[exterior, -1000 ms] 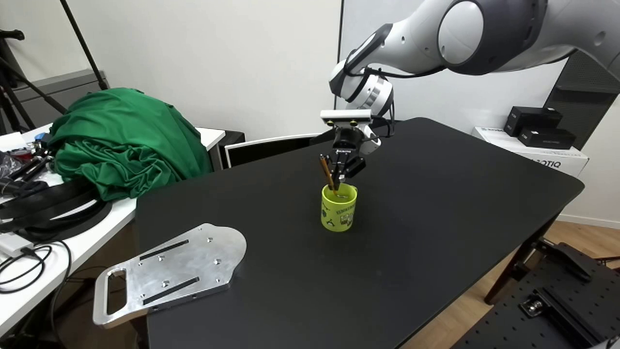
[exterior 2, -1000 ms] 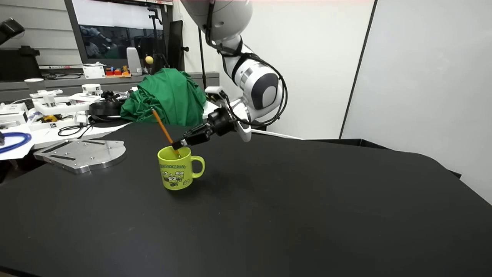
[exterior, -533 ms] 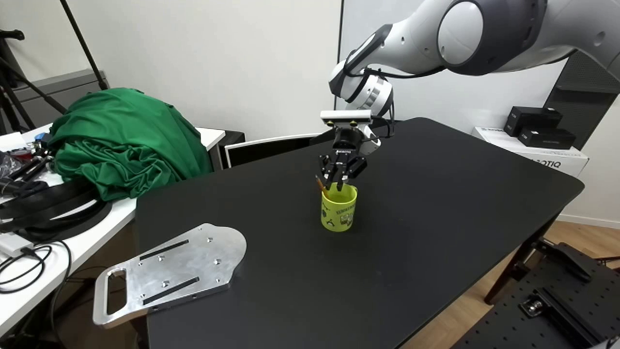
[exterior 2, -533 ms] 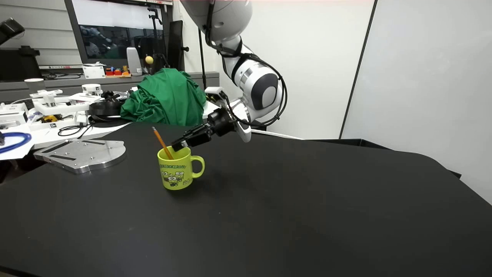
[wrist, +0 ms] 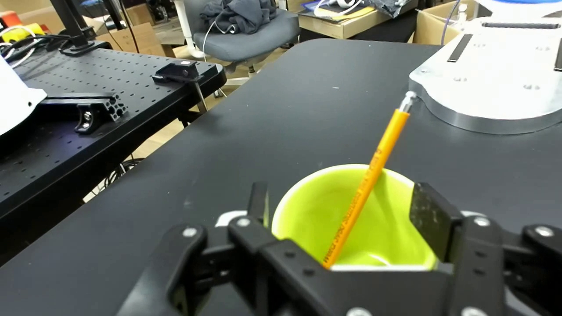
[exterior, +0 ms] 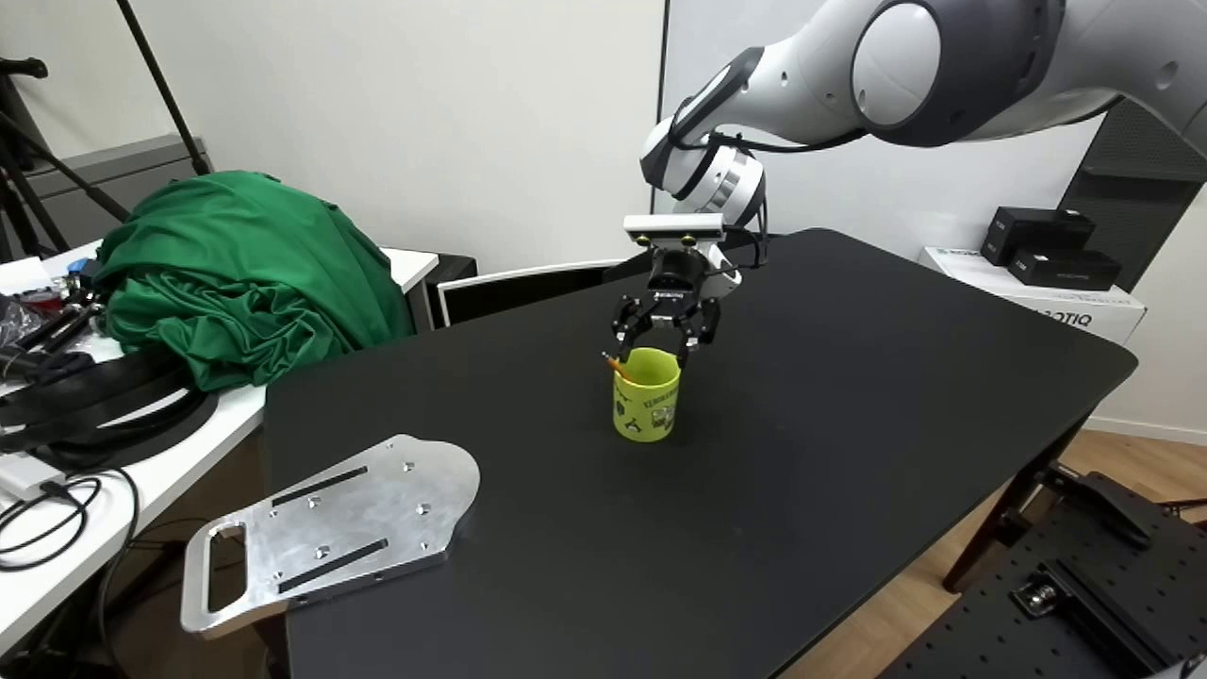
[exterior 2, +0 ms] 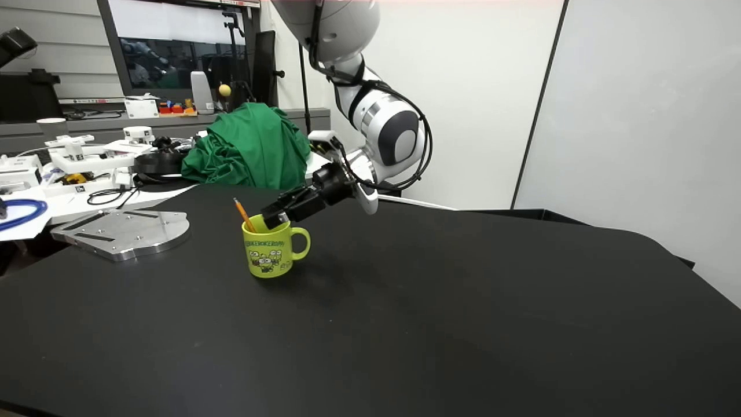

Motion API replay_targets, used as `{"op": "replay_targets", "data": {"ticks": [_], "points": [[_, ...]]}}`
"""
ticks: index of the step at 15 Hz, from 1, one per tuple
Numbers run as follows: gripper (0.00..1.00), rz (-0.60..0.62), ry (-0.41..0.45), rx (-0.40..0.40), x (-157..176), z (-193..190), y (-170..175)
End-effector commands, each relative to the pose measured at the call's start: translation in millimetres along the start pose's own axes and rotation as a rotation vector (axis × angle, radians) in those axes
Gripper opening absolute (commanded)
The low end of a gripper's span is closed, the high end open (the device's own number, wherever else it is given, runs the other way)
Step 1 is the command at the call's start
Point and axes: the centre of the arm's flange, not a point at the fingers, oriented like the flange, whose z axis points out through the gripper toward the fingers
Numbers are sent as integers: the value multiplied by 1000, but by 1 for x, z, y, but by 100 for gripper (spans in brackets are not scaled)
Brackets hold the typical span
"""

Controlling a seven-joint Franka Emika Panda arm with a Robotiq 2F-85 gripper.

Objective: Place orange object on the table into the green mug

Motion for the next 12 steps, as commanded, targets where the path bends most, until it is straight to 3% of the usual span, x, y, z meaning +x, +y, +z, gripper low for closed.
{"op": "replay_targets", "data": {"ticks": [1,6,12], "points": [[100,-4,1,-6,-6,0,0],[100,-26,-32,-36,-27,-2,-7],[100,-124,-76,-106,-94,-21,-12]]}}
